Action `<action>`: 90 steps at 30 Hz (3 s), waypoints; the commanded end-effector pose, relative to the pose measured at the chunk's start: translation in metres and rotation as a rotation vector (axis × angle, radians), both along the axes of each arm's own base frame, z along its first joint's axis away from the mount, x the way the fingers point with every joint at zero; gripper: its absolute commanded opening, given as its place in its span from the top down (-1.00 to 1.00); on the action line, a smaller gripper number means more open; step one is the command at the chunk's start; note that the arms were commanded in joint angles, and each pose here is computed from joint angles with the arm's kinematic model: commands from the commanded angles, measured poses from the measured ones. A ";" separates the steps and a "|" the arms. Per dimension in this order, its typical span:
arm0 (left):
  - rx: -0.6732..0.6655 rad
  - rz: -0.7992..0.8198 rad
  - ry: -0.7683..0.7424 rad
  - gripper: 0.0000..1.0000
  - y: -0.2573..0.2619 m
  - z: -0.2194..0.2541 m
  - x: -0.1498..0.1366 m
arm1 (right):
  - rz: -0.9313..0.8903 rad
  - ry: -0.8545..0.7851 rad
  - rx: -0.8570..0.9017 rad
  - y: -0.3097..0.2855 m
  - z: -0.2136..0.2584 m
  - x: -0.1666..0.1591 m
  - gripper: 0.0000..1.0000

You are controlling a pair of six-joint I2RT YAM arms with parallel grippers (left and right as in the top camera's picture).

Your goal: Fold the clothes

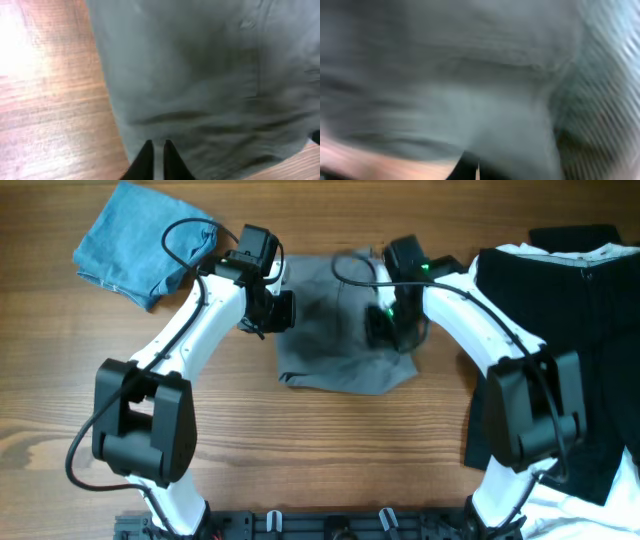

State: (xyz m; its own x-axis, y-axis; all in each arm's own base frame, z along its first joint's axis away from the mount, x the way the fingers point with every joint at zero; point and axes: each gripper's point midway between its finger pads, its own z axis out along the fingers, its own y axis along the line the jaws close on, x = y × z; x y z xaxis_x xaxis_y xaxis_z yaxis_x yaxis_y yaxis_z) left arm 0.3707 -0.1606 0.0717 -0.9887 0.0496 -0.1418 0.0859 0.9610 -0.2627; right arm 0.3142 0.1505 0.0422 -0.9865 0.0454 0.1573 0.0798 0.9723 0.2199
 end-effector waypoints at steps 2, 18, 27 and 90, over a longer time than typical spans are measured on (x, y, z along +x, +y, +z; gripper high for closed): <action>0.017 -0.014 0.023 0.72 0.002 -0.006 -0.006 | -0.052 -0.091 -0.245 -0.054 0.031 0.001 0.89; -0.068 -0.035 0.201 0.39 -0.022 -0.090 -0.090 | -0.004 0.129 -0.006 -0.013 -0.068 -0.035 0.91; -0.249 0.102 -0.142 0.53 0.001 -0.007 0.047 | 0.065 0.070 0.172 0.015 -0.043 -0.023 0.91; -0.451 0.204 0.160 -1.00 0.013 -0.040 0.008 | 0.151 -0.389 0.104 0.014 0.001 0.079 0.47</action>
State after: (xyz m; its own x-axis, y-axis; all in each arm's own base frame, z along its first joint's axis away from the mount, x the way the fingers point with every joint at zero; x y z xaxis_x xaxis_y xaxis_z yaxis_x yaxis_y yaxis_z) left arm 0.3819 -0.1239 0.0380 -0.9724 -0.2306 0.0362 -0.2030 0.7592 -0.6184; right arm 0.3938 0.1613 0.0600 -0.9649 -0.0634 -0.2550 -0.1425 0.9416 0.3052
